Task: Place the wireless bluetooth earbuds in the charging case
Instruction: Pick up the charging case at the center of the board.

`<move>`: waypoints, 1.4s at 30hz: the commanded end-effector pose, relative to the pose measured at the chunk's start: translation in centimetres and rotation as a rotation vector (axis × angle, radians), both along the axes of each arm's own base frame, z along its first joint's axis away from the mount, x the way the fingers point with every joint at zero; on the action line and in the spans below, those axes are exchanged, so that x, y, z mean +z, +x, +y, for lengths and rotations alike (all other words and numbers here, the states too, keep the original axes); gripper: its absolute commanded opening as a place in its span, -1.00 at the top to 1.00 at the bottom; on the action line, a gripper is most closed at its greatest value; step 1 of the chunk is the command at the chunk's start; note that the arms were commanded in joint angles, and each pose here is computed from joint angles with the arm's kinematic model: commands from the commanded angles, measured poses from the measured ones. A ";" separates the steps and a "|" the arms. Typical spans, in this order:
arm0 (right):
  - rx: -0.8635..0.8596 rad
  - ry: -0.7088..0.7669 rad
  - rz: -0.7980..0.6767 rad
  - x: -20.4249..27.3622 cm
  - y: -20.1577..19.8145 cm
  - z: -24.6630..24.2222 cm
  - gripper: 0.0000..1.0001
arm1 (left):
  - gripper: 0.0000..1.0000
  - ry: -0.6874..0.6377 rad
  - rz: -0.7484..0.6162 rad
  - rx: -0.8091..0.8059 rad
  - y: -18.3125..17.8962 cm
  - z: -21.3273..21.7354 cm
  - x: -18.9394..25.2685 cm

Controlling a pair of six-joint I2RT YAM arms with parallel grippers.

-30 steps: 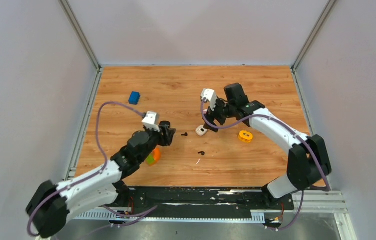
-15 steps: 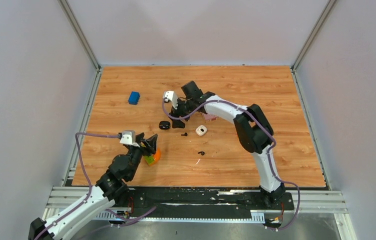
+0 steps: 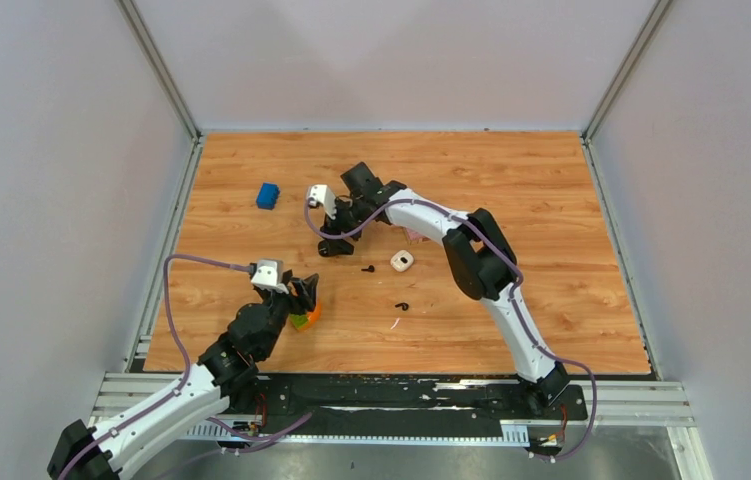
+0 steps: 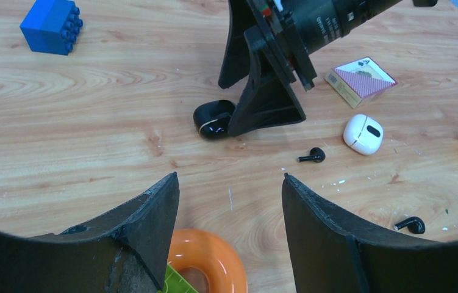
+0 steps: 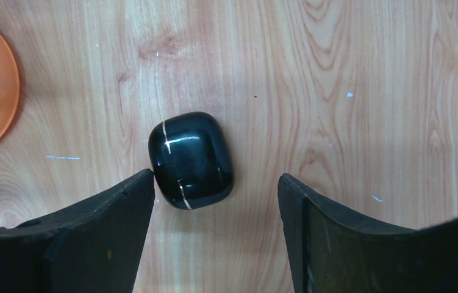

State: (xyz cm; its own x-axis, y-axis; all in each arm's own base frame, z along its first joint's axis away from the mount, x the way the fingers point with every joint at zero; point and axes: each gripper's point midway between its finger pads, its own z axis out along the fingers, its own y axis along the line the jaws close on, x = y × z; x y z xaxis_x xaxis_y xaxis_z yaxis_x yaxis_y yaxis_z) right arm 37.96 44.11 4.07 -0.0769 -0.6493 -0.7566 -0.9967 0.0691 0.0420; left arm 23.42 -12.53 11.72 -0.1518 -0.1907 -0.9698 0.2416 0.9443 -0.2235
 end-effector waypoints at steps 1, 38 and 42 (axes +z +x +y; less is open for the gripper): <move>0.050 -0.013 0.002 -0.7 -0.4 0.5 -0.40 | -0.37 -0.055 -0.083 -0.004 0.4 -0.3 3.3; 0.220 0.005 0.124 1.7 -8.9 -4.1 0.24 | -0.29 -0.057 -0.119 -0.009 0.2 -0.1 3.8; 0.185 0.011 0.238 3.6 -10.9 -6.4 0.33 | -0.20 -0.036 -0.150 -0.108 -0.2 -1.8 4.0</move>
State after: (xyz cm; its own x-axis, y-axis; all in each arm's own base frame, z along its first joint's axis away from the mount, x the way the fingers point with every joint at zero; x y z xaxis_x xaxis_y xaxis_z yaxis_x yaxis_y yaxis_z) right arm 28.45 39.18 3.14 -0.0501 -0.7048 -0.7076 -0.9711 -0.1310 0.1993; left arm 23.35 -12.79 13.80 -0.0860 -0.2206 -0.9716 0.2804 0.9304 -0.2360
